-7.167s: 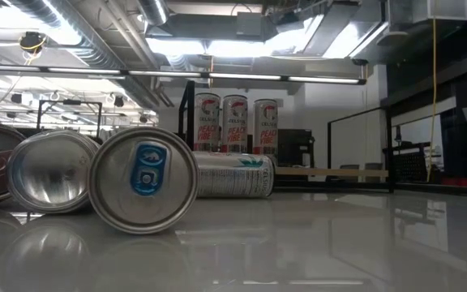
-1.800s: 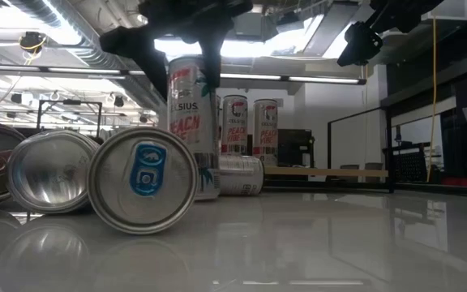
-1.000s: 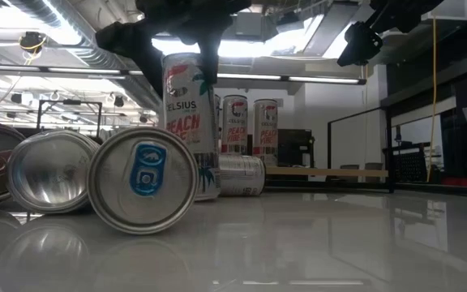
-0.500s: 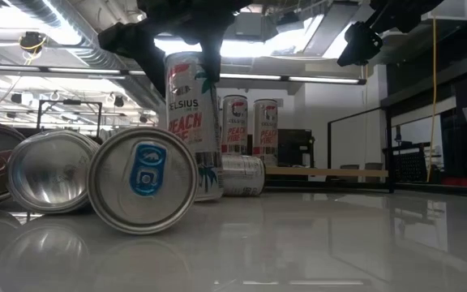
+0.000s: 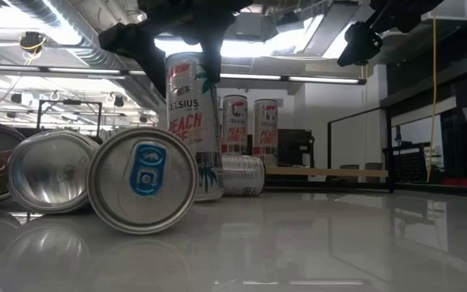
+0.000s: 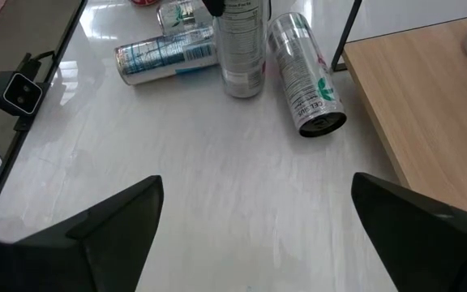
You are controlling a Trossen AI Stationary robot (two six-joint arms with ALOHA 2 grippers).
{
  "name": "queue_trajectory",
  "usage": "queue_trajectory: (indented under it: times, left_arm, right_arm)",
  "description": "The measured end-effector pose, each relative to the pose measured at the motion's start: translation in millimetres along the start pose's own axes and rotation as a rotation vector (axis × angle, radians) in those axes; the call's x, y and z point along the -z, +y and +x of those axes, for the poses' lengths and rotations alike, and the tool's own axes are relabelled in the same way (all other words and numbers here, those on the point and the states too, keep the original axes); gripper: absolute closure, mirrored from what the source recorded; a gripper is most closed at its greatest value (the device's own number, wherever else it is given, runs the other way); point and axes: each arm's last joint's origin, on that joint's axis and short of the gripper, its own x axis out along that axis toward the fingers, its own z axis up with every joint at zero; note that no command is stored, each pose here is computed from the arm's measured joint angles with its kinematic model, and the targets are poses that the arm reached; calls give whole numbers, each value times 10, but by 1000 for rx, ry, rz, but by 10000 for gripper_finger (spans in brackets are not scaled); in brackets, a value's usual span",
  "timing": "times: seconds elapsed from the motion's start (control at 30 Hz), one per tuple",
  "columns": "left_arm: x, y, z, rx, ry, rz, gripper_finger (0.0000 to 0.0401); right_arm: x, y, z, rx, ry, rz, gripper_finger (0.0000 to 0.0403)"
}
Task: Place canned beverage on shelf
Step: Put the white pink soda can on the shelf aligned with the other white pink soda can
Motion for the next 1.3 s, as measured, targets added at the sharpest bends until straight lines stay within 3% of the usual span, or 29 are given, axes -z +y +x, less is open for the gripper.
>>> queue_trajectory:
  times: [0.3, 0.6, 0.87, 1.3]
  left_arm:
    - [-3, -27, 6, 27, -3, 9, 108]
    - [-3, -40, 7, 39, -5, 10, 37]
    - [-3, -45, -26, 60, 11, 3, 29]
    - [-99, 53, -519, 201, -78, 103, 31]
  right_arm:
    - [0, 0, 0, 0, 0, 0, 8]
    - [0, 0, 0, 0, 0, 0, 8]
    - [-49, 2, -2, -3, -51, -6, 8]
    - [-224, 7, 50, -35, -209, -17, 8]
